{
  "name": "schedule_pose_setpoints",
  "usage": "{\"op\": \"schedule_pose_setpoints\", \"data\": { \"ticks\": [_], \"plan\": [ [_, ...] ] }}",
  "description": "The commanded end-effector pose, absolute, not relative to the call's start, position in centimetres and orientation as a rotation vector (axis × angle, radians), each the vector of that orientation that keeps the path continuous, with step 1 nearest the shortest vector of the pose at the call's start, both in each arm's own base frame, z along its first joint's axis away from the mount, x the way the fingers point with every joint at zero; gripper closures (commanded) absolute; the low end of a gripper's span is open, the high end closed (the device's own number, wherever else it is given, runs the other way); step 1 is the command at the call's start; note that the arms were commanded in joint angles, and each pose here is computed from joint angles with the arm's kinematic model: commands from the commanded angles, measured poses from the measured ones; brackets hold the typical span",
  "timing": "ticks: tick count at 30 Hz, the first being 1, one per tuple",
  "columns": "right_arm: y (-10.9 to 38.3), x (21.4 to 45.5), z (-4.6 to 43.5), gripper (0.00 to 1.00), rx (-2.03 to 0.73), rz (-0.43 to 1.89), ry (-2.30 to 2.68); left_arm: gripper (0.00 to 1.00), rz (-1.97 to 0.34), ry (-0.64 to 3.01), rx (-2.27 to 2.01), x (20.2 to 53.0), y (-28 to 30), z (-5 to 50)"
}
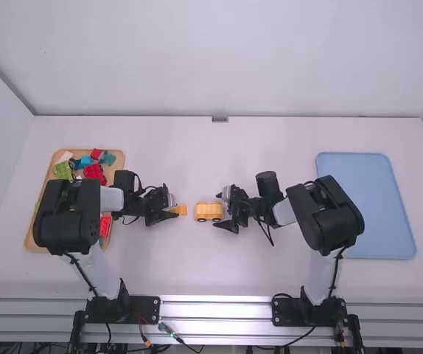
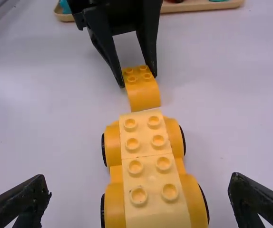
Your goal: Assemble lego blocks to make yellow taxi
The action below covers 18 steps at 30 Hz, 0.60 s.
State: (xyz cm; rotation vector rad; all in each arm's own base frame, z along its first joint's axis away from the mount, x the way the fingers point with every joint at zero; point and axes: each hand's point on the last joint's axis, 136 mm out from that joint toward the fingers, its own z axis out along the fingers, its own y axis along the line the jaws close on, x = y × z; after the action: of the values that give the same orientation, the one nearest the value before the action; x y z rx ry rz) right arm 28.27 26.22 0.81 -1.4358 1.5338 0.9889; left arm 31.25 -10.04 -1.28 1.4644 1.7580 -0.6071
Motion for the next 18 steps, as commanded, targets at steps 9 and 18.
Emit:
{"op": "schedule_pose_setpoints", "data": {
  "ticks": [9, 18],
  "plan": [
    [26.9, 29.3, -0.7, 0.01, -1.457, 0.870, 1.606, 0.69, -0.629, 1.736, 1.455, 31.4, -10.3, -1.0],
    [27.3, 29.0, 0.0, 0.01, -1.471, 0.900, 1.535, 0.75, -0.631, 1.733, 1.456, 31.4, -10.3, -0.9]
  ]
}}
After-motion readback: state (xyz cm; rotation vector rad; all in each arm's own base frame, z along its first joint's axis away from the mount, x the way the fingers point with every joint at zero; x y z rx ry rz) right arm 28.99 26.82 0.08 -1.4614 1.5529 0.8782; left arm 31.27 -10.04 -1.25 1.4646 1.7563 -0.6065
